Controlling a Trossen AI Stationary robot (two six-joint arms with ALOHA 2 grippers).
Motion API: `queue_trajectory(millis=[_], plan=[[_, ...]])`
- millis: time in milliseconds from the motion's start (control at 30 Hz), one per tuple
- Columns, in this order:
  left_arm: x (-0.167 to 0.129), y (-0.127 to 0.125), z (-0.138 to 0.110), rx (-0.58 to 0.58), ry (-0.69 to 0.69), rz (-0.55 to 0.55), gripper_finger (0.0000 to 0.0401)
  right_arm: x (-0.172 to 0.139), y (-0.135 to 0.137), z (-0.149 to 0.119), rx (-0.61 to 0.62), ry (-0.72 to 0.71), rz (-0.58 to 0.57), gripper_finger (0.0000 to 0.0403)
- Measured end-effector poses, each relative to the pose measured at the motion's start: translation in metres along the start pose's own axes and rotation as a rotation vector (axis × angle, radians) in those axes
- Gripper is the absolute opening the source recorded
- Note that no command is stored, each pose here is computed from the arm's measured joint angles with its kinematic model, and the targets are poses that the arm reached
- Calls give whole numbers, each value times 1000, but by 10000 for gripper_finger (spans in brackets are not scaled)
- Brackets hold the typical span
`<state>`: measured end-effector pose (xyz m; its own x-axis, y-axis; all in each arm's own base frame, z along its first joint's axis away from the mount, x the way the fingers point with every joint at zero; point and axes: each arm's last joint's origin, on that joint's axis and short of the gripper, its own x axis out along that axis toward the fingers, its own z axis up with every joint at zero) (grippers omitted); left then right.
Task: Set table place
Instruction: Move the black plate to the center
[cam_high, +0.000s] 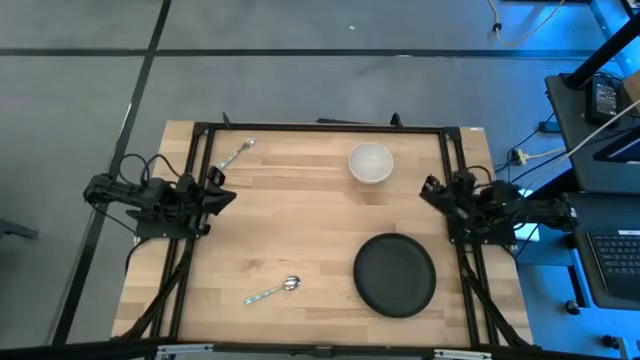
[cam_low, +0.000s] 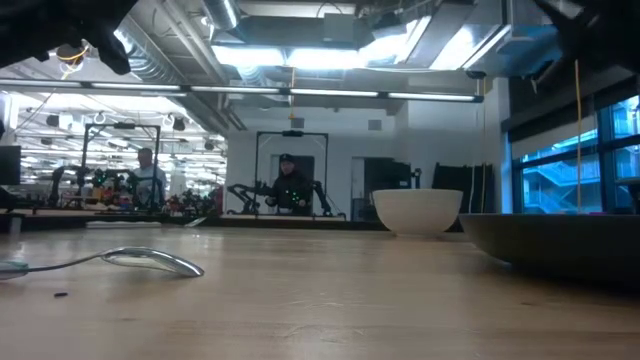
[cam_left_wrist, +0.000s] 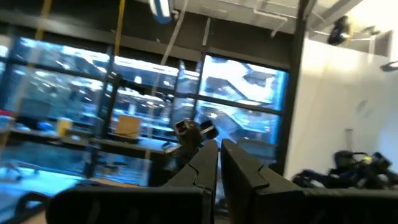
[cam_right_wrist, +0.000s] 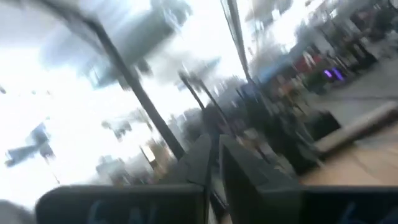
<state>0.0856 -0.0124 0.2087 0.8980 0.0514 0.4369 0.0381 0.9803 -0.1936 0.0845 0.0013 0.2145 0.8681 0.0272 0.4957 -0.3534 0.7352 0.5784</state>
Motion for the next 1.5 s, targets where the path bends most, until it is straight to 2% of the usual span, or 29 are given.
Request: queue_trajectory(millis=[67, 167, 267, 400, 500, 633, 733, 833, 900, 1100, 1167, 1333, 1500], plan=[[0, 0, 3, 11, -27, 4, 14, 1, 7, 10, 10, -95, 13, 36], [-1, 0, 12, 6, -122, 6, 14, 3, 18, 27, -97, -222, -49, 36], [-3, -1, 23, -46, -233, -5, 14, 8, 31, 44, -190, -277, -71, 36], [-8, -2, 45, -166, -421, -36, 14, 25, 49, 63, -237, -271, -56, 36], [-10, -2, 59, -226, -503, -55, 14, 44, 59, 74, -267, -228, -68, 36], [-11, -3, 77, -170, -566, -41, 14, 73, 66, 83, -277, -159, -116, 36], [-12, -4, 90, -133, -601, -22, 14, 93, 69, 86, -329, -109, -151, 36], [-10, -7, 103, -163, -574, -65, 14, 110, 72, 90, -402, -79, -169, 35], [-6, -9, 113, -176, -500, -70, 14, 119, 74, 93, -448, -68, -168, 36], [13, -16, 150, -180, -248, 6, 14, 138, 87, 104, -514, -60, -105, 36], [21, -19, 164, -148, -198, 18, 14, 140, 91, 108, -516, -61, -89, 36], [36, -26, 196, -33, -118, 35, 23, 143, 88, 105, -539, 25, -132, 36], [54, -30, 209, 109, -74, 101, 53, 151, 79, 95, -543, 81, -161, 36]])
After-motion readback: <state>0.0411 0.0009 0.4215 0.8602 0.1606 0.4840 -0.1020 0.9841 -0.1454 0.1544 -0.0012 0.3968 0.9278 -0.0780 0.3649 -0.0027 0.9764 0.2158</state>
